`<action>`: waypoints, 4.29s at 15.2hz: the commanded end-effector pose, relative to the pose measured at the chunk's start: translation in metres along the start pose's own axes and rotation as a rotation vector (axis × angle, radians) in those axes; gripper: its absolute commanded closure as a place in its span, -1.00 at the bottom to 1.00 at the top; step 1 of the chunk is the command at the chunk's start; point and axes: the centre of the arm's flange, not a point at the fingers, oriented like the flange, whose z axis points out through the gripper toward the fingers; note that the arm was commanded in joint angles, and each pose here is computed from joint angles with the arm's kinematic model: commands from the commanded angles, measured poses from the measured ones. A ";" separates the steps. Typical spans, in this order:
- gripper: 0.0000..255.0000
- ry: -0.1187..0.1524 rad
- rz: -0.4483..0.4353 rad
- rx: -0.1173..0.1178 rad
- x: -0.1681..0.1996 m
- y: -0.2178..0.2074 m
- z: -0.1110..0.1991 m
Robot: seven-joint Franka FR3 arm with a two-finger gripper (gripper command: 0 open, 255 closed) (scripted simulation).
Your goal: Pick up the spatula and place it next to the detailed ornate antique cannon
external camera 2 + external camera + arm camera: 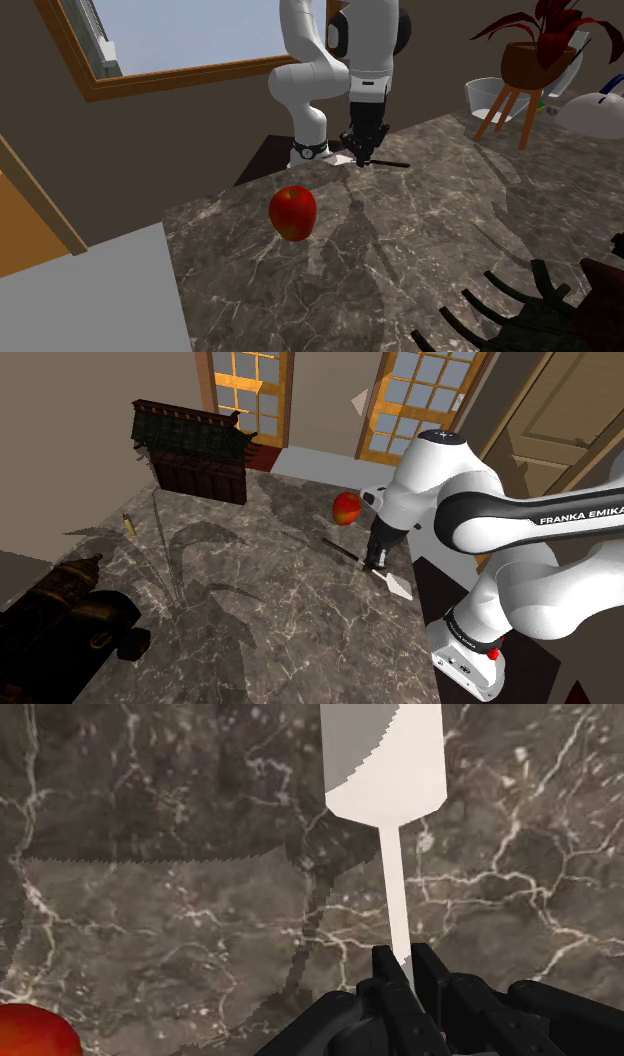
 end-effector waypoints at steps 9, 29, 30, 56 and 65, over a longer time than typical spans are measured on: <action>1.00 -0.001 0.000 0.000 0.003 -0.001 -0.054; 1.00 -0.001 0.000 0.000 0.010 -0.001 -0.159; 1.00 -0.001 0.000 0.000 0.010 -0.001 -0.164; 1.00 -0.001 0.000 0.000 0.141 -0.153 -0.209; 1.00 -0.001 0.000 0.000 0.217 -0.244 -0.204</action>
